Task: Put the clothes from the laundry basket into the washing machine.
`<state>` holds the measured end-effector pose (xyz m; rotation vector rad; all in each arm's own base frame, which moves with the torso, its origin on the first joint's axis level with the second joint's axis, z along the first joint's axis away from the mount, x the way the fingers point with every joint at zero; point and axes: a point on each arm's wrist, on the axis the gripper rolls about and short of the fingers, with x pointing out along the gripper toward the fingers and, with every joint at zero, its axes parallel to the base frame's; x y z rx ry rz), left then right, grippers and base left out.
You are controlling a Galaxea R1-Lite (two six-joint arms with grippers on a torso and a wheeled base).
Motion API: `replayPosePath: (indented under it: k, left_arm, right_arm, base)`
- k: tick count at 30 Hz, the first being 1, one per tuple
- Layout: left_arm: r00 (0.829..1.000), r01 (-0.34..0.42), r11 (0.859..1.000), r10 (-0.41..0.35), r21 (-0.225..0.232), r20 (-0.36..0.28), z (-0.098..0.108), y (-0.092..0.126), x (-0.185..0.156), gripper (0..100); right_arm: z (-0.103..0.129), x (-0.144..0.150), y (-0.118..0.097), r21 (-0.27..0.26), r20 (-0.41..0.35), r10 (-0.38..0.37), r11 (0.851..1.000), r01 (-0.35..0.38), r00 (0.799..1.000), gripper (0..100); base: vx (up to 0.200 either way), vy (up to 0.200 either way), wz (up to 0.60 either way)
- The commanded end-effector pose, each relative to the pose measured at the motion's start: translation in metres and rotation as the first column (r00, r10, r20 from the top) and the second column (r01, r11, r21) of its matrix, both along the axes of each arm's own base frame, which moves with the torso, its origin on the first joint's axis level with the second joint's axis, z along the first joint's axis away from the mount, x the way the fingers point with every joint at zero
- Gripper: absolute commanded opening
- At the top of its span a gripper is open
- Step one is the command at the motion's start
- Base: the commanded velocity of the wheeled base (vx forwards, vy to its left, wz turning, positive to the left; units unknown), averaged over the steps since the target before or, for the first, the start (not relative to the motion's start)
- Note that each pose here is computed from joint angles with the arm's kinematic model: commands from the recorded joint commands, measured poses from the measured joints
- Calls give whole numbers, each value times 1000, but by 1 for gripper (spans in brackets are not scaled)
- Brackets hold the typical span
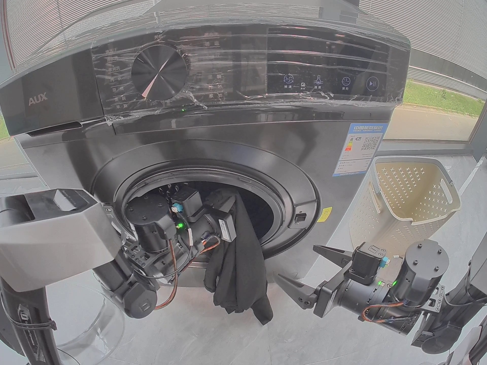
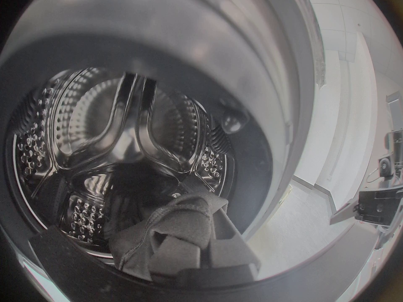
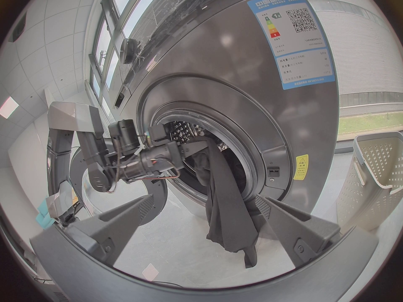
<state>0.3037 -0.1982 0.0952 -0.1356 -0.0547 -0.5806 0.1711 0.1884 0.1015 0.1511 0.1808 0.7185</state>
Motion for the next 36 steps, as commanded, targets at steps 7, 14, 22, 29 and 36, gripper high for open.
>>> replayPosePath:
  k: [7, 14, 22, 29, 36]
  left_arm:
    - [993, -111, 994, 111, -15, -26, -18, -17, 52, 0]
    - [977, -211, 977, 211, -38, 6, -12, -13, 83, 0]
    - [959, -276, 958, 280, -77, 42, -11, -12, 108, 0]
    - [954, -296, 954, 297, -59, 26, -29, -7, 120, 0]
    - [935, -345, 934, 350, -88, 52, -28, 1, 149, 0]
  right_arm:
    - [2, -6, -3, 11, 11, 9, 1000, -9, 1000, 100]
    - [2, -6, -3, 10, 12, 10, 1000, -10, 1000, 100]
    - [3, -6, -3, 13, 15, 10, 1000, -10, 1000, 100]
    - [3, -6, -3, 13, 15, 9, 1000, -9, 1000, 100]
    - [3, -5, -2, 15, 17, 9, 1000, -9, 1000, 100]
  base:
    - [0, 0, 0]
    - [0, 0, 0]
    - [0, 0, 0]
    - [0, 0, 0]
    - [0, 0, 0]
